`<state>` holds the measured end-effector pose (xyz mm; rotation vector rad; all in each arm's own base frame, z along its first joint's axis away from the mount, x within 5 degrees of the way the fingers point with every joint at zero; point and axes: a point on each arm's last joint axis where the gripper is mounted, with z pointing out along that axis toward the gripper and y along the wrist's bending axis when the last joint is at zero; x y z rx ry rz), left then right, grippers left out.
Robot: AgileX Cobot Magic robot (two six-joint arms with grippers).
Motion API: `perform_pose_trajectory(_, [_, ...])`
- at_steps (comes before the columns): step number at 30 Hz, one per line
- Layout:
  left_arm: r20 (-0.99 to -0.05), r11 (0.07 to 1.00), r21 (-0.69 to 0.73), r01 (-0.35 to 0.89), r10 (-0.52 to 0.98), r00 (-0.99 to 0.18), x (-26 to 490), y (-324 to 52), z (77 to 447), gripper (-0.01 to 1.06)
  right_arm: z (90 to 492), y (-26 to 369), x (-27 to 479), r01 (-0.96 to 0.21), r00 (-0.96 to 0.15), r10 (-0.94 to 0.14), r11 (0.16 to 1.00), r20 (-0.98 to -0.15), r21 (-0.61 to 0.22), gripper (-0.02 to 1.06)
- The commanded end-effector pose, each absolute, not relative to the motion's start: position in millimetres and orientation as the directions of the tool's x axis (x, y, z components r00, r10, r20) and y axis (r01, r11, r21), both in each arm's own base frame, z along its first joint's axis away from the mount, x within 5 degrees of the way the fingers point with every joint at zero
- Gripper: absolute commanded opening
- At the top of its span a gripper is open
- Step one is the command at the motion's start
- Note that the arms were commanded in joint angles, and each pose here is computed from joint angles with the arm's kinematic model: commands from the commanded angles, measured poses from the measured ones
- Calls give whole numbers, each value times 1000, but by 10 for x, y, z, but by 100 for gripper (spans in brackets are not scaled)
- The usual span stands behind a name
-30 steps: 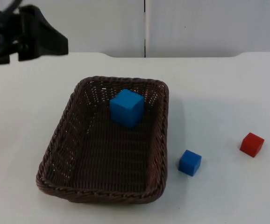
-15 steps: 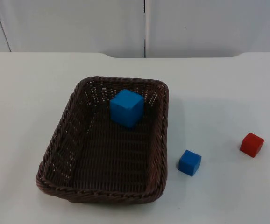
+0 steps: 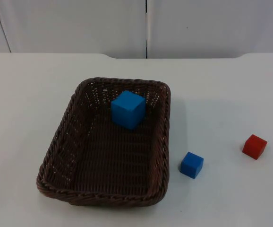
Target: Pick up the basket with the left hand and place the largest block into the basket with the right hand.
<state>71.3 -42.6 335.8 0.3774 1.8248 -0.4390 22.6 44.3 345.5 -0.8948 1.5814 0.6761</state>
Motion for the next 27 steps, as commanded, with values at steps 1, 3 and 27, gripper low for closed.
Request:
perform_pose_trajectory(1, [-949, 882, -106, 459, 48, -311, 638, -403, 3320, 96, 3438, 412, 199, -838, -64, -189, 544, -980, -51, 83])
perform_pose_trajectory(3, [-948, 883, -99, 459, 57, -314, 562, -386, 3307, 96, 3415, 353, 158, -833, -73, -195, 552, -978, -48, 83])
perform_pose_trajectory(27, [-936, 965, 4, 263, 96, -338, -150, -38, 3039, 96, 3235, 133, 73, -789, -156, -318, 609, -935, -75, 83])
